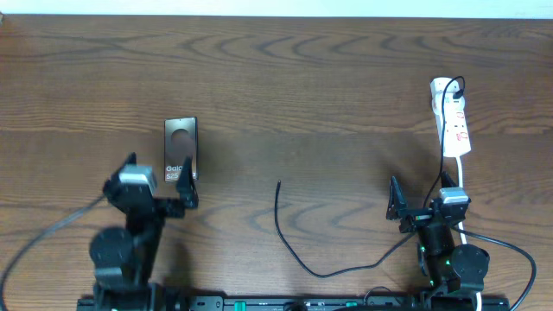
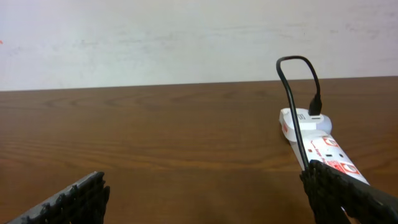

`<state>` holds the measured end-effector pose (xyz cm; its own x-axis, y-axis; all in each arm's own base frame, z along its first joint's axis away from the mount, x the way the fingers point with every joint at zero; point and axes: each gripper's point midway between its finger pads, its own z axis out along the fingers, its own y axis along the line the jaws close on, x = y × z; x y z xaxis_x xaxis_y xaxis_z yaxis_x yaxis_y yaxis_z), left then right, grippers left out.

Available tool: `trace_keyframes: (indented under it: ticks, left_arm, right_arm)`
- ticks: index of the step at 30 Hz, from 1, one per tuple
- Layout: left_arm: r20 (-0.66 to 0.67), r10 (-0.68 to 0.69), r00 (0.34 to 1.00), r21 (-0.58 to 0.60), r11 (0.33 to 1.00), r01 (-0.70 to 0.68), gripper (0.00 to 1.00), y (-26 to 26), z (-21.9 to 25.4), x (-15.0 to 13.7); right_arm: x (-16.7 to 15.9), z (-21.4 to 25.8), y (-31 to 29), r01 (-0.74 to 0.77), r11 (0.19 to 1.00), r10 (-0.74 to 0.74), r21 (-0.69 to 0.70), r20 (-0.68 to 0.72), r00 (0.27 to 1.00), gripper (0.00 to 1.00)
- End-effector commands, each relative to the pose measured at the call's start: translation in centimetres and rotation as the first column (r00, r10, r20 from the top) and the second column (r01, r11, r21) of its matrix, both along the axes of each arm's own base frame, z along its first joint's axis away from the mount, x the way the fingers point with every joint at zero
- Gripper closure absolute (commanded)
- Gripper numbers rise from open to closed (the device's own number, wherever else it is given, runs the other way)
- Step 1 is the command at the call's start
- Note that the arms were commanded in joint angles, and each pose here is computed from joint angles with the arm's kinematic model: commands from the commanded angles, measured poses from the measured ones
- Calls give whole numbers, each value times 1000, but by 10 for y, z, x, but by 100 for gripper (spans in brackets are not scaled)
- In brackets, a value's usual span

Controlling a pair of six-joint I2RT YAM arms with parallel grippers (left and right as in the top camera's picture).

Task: Plug charger to phone and switch on socket
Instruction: 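Move the left gripper forward over the upright silver phone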

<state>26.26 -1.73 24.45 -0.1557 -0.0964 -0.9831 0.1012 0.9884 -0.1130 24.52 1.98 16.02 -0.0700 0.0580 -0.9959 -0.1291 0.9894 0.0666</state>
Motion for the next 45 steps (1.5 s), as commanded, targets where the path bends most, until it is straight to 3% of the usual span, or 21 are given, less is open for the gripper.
trace_keyframes:
  ticks: [1,4,10,16,22,25,27,29,39,45]
  left_arm:
    - [-79,15,997,-3,1000,-15,2,3,20,20]
    - [-225,38,974,-5,999,-40,2,7,28,43]
    - [-506,57,861,23,998,-53,2,13,33,91]
    - [-628,43,777,19,999,-40,2,12,6,128]
    - [-784,40,619,22,999,-36,2,12,-53,121]
    - [-822,38,569,22,999,-35,25,12,-71,120]
    - [-832,38,554,23,999,-34,25,12,-78,121]
    - [-838,38,544,23,999,-34,2,12,-83,122]
    - [-854,38,519,24,999,-33,2,11,-91,118]
    - [-894,50,445,39,999,-35,2,14,-120,112]
  right_arm:
    - [0,-1,1,0,1000,0,-13,2,1000,1]
    - [0,-1,1,0,1000,0,-13,2,1000,1]
    - [0,-1,1,0,1000,0,-13,2,1000,1]
    - [0,-1,1,0,1000,0,-13,2,1000,1]
    - [0,-1,1,0,1000,0,-13,2,1000,1]
    - [0,-1,1,0,1000,0,-13,2,1000,1]
    - [0,-1,1,0,1000,0,-13,2,1000,1]
    - [0,-1,1,0,1000,0,-13,2,1000,1]
    - [0,-1,1,0,1000,0,-13,2,1000,1]
    - [0,-1,1,0,1000,0,-13,2,1000,1]
